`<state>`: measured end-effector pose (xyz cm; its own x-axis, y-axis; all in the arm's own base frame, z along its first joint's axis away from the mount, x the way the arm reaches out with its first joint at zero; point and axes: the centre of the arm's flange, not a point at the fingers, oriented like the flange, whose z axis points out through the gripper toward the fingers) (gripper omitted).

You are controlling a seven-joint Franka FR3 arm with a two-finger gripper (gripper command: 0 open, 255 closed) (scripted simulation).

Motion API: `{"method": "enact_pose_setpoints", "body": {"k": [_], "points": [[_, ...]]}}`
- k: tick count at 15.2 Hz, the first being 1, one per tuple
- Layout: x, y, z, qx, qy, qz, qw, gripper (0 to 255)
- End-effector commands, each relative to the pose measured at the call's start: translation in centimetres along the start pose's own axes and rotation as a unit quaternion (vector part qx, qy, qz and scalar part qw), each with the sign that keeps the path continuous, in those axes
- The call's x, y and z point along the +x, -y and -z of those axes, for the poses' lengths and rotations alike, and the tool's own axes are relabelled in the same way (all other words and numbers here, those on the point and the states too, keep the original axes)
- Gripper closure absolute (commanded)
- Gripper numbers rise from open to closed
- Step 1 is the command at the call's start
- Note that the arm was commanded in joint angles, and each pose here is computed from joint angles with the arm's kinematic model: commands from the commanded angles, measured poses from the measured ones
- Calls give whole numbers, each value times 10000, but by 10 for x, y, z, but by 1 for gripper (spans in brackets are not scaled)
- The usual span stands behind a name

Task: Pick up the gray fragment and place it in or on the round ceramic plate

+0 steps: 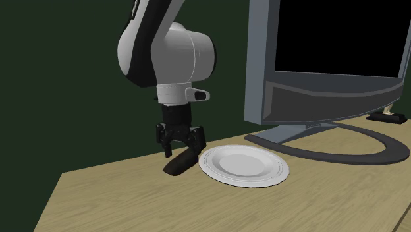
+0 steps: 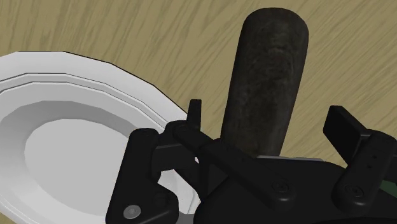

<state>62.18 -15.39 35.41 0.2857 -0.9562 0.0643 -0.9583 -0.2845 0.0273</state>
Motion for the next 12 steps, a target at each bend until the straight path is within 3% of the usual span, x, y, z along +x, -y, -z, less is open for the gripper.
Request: {"method": "enact_pose_setpoints", "body": {"k": [1,3,4,12], "points": [[0,0,0,1,0,0,10000,0],[0,0,0,1,0,0,10000,0],[0,0,0,1,0,0,10000,255],[0,0,0,1,0,0,10000,255]]}}
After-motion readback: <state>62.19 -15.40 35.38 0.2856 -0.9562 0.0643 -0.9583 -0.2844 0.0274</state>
